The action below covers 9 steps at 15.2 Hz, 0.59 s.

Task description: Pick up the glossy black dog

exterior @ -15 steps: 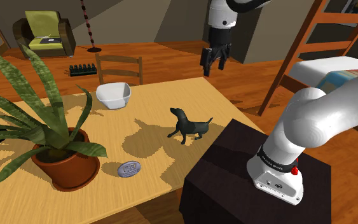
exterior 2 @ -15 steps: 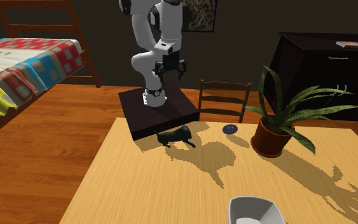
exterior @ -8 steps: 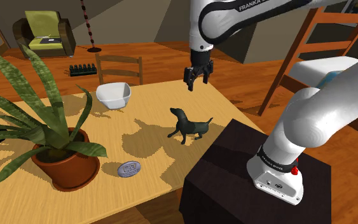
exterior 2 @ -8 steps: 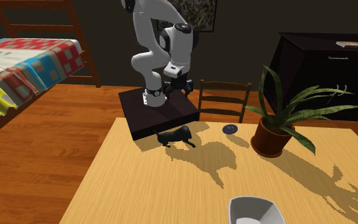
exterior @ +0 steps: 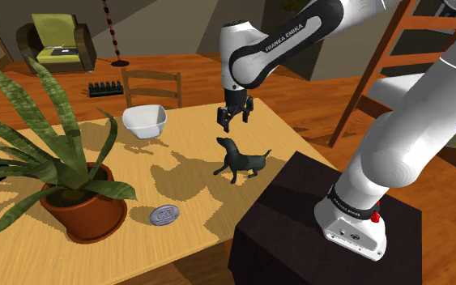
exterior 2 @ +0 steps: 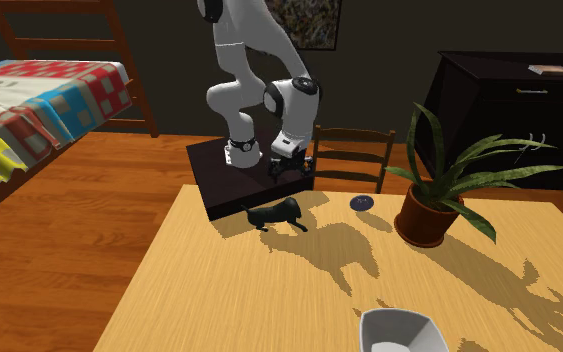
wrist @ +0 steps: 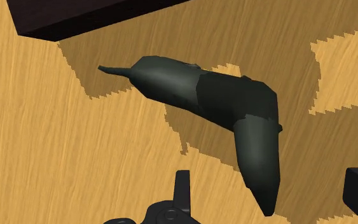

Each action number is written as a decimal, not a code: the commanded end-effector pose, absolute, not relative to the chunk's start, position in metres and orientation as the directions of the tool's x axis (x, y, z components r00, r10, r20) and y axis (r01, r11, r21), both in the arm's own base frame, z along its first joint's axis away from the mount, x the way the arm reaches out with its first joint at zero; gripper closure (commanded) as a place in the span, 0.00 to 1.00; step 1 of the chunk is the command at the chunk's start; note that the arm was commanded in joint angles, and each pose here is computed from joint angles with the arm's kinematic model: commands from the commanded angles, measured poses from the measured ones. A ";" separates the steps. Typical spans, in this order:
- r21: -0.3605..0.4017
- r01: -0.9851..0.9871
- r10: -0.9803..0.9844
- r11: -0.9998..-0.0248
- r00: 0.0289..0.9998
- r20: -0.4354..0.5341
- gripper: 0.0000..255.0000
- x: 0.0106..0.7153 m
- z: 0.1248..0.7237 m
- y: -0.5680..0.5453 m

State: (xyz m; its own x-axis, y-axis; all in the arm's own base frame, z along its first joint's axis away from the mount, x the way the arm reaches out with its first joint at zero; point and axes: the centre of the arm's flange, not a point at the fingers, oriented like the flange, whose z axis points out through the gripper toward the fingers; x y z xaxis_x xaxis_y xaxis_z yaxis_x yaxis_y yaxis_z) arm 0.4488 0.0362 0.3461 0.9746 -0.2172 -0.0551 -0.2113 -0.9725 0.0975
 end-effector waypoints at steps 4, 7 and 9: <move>0.115 -0.227 -0.235 -0.967 0.971 -0.054 0.00 0.484 0.293 0.045; 0.115 -0.227 -0.235 -0.967 0.971 -0.054 0.00 0.484 0.277 0.045; 0.115 -0.227 -0.235 -0.967 0.971 -0.054 0.00 0.484 0.266 0.045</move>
State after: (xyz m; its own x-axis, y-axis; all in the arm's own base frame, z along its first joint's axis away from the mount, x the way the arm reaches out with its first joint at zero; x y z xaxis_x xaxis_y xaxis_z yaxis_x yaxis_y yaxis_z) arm 0.4836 0.0445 0.2724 0.9706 -0.2346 -0.0545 -0.2272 -0.9670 0.1154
